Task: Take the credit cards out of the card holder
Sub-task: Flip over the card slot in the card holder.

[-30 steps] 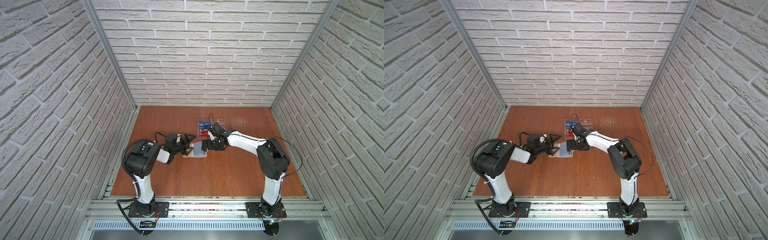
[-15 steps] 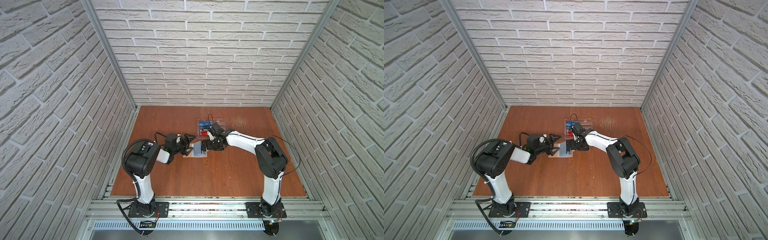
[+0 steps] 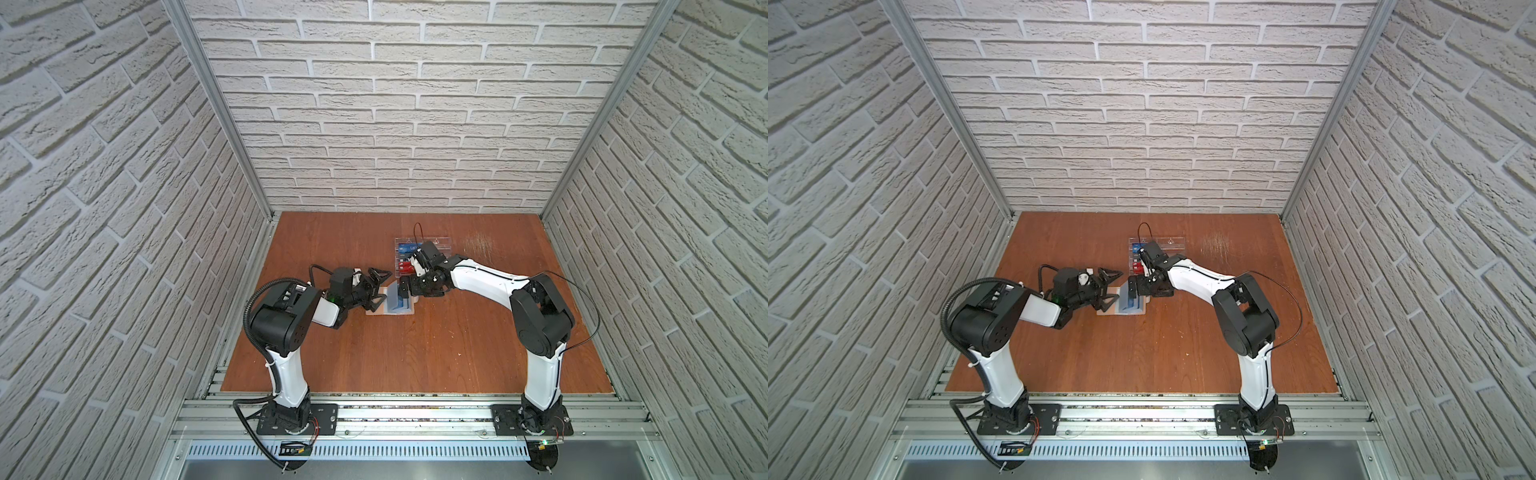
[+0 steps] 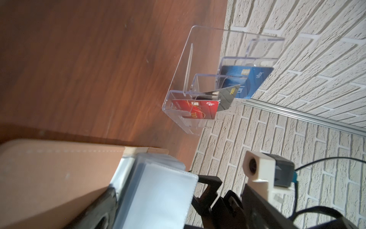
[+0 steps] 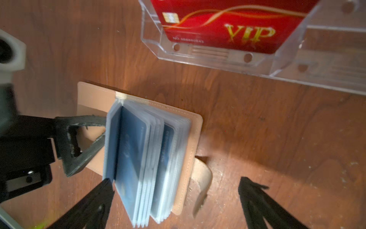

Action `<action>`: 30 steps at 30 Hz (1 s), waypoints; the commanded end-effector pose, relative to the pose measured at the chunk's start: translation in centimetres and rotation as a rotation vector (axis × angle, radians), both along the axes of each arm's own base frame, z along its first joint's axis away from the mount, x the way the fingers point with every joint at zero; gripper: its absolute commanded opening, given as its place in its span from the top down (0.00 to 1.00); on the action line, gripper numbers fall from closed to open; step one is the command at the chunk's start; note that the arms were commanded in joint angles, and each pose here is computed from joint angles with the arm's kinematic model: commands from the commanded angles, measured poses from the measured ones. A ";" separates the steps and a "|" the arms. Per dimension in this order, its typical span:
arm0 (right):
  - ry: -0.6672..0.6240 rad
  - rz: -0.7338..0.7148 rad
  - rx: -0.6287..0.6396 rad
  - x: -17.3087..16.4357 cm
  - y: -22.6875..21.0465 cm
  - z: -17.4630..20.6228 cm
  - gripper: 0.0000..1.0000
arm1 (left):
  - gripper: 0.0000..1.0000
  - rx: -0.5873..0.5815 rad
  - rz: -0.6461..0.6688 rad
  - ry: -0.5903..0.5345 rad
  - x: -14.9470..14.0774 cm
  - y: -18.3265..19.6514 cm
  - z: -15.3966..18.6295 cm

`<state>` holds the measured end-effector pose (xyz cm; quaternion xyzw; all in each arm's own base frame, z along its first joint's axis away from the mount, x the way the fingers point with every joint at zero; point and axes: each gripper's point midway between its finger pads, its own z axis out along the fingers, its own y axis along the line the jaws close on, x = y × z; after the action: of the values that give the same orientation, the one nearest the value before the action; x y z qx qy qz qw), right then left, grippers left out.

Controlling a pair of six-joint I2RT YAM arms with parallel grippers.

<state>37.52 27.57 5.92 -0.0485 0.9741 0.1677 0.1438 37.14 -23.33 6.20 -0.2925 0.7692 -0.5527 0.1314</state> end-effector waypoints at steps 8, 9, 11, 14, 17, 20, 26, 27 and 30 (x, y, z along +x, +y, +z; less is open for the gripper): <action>0.027 0.033 0.002 -0.4 2.5 -1.3 0.00 | 0.02 0.044 0.030 0.061 -1.2 2.8 -0.8; 0.027 0.037 0.003 -0.4 2.7 -1.3 0.00 | 0.02 0.046 0.032 0.061 -1.2 3.1 -0.7; 0.028 0.042 0.001 -0.5 3.1 -1.4 0.00 | 0.02 0.050 0.035 0.058 -1.2 3.5 -0.5; 0.027 0.049 0.001 -0.6 3.6 -1.5 0.00 | 0.02 0.046 0.041 0.057 -1.2 3.9 -0.2; 0.028 0.053 0.001 -0.6 3.9 -1.6 0.00 | 0.02 0.040 0.049 0.057 -1.2 4.3 0.0; 0.028 0.053 0.003 -0.6 4.0 -1.6 0.00 | 0.02 0.038 0.053 0.051 -1.1 4.5 0.4; 0.025 0.055 -0.011 -0.6 3.7 -1.6 0.00 | 0.02 0.033 0.059 0.044 -0.8 4.7 0.9; 0.024 0.054 -0.011 -0.6 3.6 -1.5 0.00 | 0.02 0.031 0.059 0.042 -0.7 4.7 1.0; 0.021 0.052 -0.015 -0.8 3.4 -1.4 0.00 | 0.02 0.027 0.063 0.036 -0.6 4.8 1.3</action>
<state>36.78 30.77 3.90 -0.0718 0.9759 0.1654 0.1233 36.45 -18.78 6.48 -0.3348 0.7722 -0.5249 0.1269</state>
